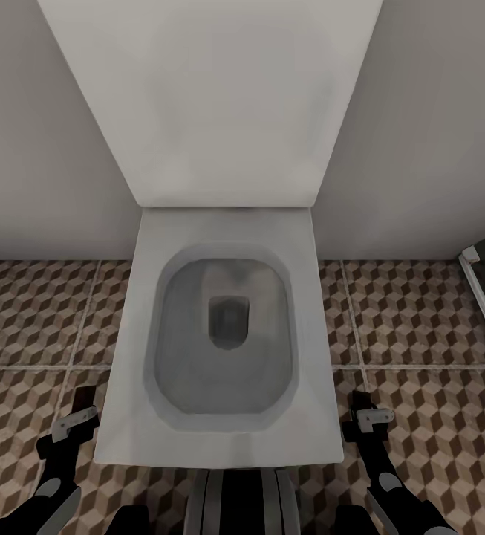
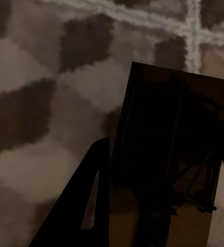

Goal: Take the four mousetraps from the cabinet in the bathroom and place them on the bathroom floor. Make sure all four end up on the same floor surface, and ensure that at least two of them are either under or directly next to the same bathroom sink.

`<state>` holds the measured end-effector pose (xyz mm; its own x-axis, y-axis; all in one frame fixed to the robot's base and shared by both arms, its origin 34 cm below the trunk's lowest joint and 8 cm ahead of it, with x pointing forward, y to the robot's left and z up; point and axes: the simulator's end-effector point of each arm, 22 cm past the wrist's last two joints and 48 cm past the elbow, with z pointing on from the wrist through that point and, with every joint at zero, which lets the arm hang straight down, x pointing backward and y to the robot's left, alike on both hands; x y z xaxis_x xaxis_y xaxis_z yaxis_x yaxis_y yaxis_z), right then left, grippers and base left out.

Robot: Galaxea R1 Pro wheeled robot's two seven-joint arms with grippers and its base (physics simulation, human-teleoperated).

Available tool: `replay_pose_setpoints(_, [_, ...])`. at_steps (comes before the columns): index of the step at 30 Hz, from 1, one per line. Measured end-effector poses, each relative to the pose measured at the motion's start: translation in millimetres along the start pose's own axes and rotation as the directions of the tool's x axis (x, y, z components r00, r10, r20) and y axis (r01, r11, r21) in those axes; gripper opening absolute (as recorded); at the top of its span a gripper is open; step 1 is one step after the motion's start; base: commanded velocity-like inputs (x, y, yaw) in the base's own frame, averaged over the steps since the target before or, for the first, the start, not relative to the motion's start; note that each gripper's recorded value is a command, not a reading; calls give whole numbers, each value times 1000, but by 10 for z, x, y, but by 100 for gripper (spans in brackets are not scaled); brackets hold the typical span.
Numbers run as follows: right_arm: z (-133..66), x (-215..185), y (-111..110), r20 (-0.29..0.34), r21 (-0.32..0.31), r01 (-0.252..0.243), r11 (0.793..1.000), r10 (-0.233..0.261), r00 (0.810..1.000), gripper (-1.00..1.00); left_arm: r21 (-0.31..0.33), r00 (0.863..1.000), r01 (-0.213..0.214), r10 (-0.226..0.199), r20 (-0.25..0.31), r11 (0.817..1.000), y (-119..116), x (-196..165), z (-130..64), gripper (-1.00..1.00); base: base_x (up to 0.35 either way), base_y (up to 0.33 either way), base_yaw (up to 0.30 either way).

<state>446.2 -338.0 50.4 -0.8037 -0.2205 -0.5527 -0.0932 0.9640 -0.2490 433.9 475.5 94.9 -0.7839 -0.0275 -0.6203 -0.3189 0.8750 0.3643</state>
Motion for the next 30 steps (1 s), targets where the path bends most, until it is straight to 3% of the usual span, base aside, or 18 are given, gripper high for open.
replay_pose_setpoints(14, [9,115,26,-20,-4,4,1000,-4,1000,-100,-12,1000,-7,7,-13,1000,39,94,17,-100,0,0,0])
replay_pose_setpoints(21, [11,113,18,-19,-1,3,1000,-3,1000,-100,-50,1000,14,-14,-7,999,189,46,60,-100,0,0,0])
replay_pose_setpoints(30, [12,112,13,-19,0,3,1000,-3,1000,-100,-52,1000,18,-18,-5,998,204,37,68,-100,0,0,0])
